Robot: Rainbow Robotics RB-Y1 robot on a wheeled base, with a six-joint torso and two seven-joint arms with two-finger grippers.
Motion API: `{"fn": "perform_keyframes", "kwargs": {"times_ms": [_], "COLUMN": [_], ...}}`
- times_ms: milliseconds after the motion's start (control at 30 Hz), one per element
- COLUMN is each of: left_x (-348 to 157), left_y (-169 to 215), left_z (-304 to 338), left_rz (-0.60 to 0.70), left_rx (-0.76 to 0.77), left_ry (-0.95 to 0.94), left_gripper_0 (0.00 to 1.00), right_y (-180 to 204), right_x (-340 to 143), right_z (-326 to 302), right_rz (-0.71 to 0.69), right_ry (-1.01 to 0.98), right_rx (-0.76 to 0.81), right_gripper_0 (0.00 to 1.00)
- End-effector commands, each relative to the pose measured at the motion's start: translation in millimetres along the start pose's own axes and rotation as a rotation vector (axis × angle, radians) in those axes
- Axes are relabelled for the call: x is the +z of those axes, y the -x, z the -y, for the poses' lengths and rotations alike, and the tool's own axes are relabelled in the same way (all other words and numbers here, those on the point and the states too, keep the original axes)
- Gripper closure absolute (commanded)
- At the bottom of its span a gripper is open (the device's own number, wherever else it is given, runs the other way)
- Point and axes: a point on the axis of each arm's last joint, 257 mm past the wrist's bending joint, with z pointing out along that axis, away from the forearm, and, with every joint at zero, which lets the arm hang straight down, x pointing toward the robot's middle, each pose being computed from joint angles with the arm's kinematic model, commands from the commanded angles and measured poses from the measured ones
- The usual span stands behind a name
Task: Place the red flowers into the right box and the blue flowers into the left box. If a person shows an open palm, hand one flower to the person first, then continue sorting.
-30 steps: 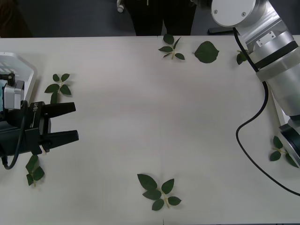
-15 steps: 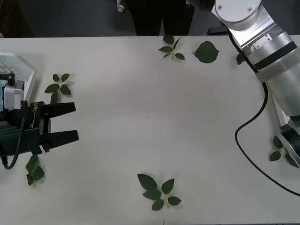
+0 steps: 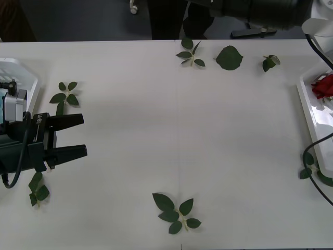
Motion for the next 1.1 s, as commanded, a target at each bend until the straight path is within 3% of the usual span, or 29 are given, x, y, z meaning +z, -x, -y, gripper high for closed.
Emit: {"fn": "perform_keyframes", "kwargs": {"times_ms": [33,233,500,1100], "left_x": [-4.4,-4.4,-4.4,-4.4], "left_y": [-7.4,-7.4,-7.4,-7.4], "left_z": [3.6,3.6,3.6,3.6], "left_rz": [-0.028,-0.028,-0.028,-0.028], "left_rx": [-0.062,-0.062,-0.062,-0.062], "left_ry": [0.0,0.0,0.0,0.0], "left_gripper_0": [0.0,0.0,0.0,0.0], "right_y": [-24.0,-84.9,-125.5,-141.0], "right_x": [-48.9,-121.5,-188.0,-207.2], "right_z": [4.2,-6.4,-16.5,-22.4], "right_rz": [-0.095,-0.265,-0.453,-0.499], "right_ry": [0.045,0.213,0.315,0.347], "right_rx": [-0.182,-0.381,-0.338,-0.303], "right_gripper_0": [0.13,0.14,0.14,0.14]}}
